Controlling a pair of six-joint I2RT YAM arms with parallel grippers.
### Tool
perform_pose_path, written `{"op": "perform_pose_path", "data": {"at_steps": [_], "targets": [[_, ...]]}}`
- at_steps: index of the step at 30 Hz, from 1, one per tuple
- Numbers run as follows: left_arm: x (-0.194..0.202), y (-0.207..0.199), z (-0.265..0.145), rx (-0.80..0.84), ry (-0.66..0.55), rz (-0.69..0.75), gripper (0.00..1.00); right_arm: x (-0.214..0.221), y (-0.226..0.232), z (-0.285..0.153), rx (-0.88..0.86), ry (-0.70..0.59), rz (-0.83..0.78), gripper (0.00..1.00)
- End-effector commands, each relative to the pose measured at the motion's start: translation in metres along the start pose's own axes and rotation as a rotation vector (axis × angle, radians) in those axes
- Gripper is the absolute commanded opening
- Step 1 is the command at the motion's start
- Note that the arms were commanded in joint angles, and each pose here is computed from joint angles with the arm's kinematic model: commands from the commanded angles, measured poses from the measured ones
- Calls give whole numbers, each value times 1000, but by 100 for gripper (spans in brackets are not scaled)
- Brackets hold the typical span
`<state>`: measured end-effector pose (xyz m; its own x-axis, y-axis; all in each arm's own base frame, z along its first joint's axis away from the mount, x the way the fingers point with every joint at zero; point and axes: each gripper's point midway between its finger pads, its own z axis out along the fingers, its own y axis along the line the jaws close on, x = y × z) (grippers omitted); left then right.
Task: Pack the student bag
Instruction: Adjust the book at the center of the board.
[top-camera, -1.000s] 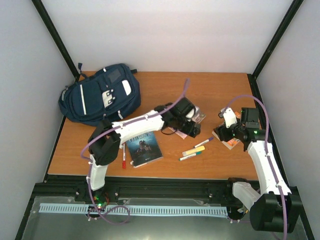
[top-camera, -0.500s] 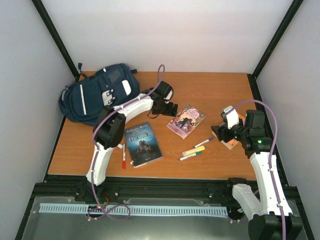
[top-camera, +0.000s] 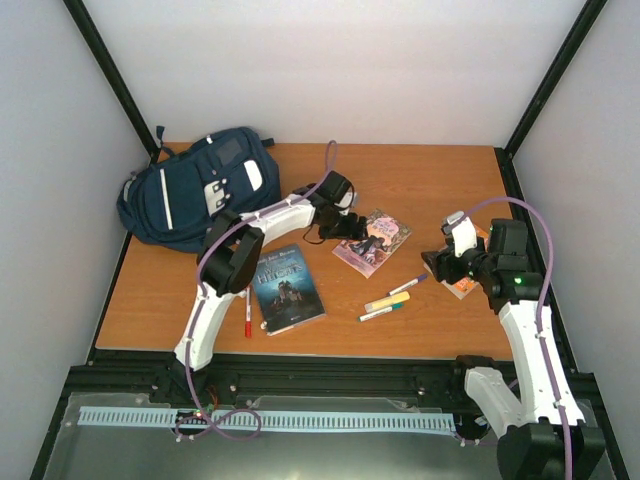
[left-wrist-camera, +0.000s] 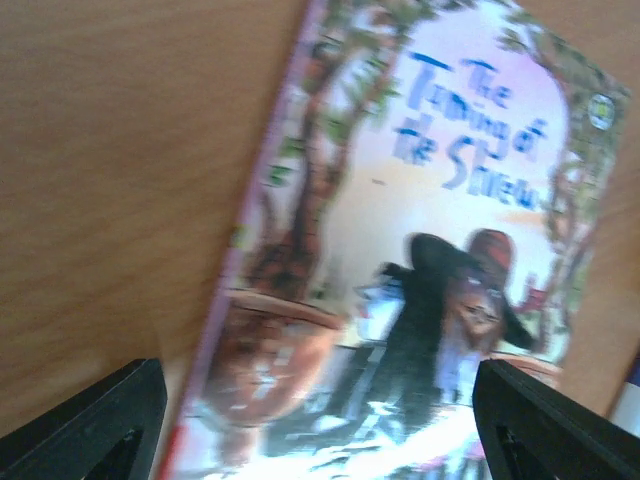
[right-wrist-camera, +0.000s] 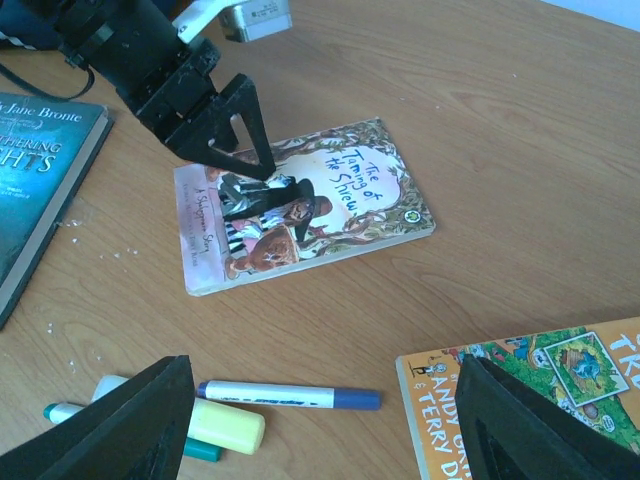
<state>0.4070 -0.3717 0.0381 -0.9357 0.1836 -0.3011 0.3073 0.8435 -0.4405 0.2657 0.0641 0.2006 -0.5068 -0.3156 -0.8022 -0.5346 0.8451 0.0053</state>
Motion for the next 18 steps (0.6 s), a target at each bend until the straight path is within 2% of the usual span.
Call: {"op": "perform_pose_path", "data": {"at_steps": [1, 10, 13, 18], "targets": [[36, -48, 17, 130, 85, 20, 86, 1, -3, 3, 3, -2, 12, 74], [69, -99, 20, 193, 128, 71, 83, 2, -3, 3, 6, -1, 9, 74], [70, -99, 6, 178, 115, 80, 83, 1, -2, 2, 5, -3, 7, 74], [67, -79, -30, 39, 48, 94, 84, 1, -2, 2, 2, -6, 5, 74]]}}
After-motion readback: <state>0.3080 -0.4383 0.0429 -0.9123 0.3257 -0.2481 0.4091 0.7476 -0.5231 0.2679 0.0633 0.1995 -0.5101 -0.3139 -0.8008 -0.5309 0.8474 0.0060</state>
